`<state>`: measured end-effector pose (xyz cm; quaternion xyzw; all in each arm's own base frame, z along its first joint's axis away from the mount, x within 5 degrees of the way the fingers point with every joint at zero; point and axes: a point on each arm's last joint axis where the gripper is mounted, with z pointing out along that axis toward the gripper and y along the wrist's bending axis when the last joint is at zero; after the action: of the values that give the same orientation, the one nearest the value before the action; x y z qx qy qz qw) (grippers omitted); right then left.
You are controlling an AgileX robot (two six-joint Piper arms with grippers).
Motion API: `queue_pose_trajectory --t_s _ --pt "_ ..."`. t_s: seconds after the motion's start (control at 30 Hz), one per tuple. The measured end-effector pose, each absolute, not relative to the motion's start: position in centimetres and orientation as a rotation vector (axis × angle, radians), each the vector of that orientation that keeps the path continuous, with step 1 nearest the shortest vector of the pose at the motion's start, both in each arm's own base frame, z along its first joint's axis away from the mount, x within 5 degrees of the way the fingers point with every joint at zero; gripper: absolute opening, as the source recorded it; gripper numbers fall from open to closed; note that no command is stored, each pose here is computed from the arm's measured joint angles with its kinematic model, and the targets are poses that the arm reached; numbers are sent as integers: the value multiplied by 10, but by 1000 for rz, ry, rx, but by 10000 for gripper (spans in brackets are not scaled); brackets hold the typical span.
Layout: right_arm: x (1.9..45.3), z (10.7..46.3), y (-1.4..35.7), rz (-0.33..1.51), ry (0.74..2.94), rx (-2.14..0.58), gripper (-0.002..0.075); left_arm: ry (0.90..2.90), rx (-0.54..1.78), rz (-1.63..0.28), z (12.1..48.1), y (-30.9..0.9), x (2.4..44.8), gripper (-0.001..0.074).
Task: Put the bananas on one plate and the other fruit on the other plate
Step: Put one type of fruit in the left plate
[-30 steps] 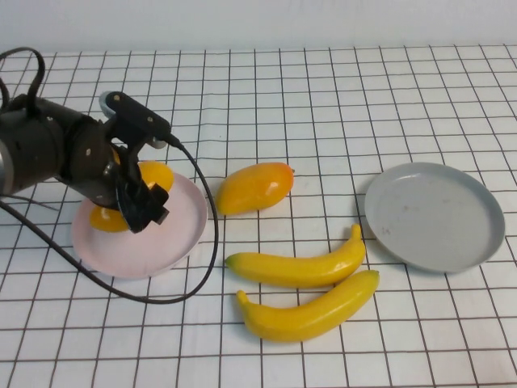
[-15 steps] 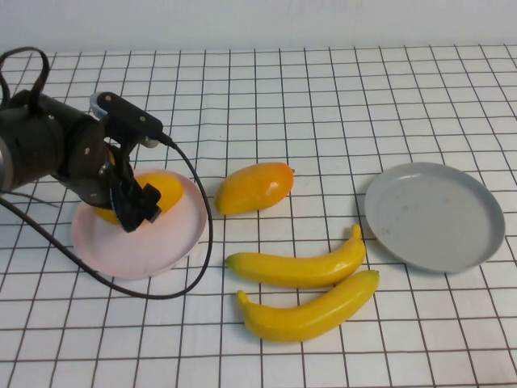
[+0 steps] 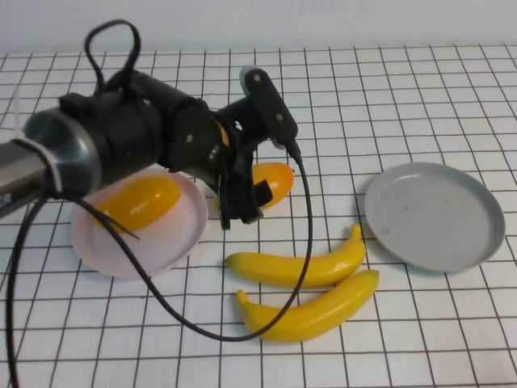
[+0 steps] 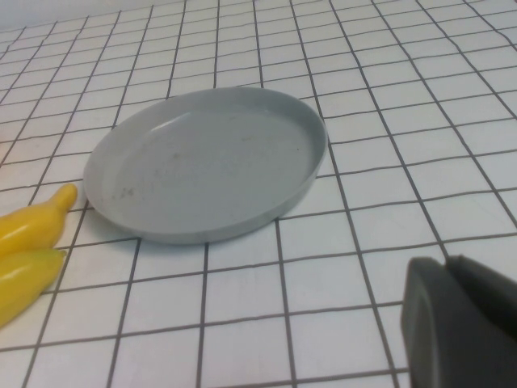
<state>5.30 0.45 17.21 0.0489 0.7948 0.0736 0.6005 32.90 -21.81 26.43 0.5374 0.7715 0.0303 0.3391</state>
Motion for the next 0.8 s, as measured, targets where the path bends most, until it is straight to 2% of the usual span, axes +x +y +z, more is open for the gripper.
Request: queue_pose_trajectory --t_s 0.1,0.27,0.6,0.8 --pt "53 172 4 170 1842 113 -16 1990 1499 86 235 -229 337 596" --pt "53 172 4 170 1842 113 -16 1963 1534 92 197 -239 351 596" --pt "53 172 4 170 1842 113 -16 1849 1470 88 183 -251 366 589" --pt "53 172 4 170 1842 113 -16 1821 1435 92 180 -250 372 515"
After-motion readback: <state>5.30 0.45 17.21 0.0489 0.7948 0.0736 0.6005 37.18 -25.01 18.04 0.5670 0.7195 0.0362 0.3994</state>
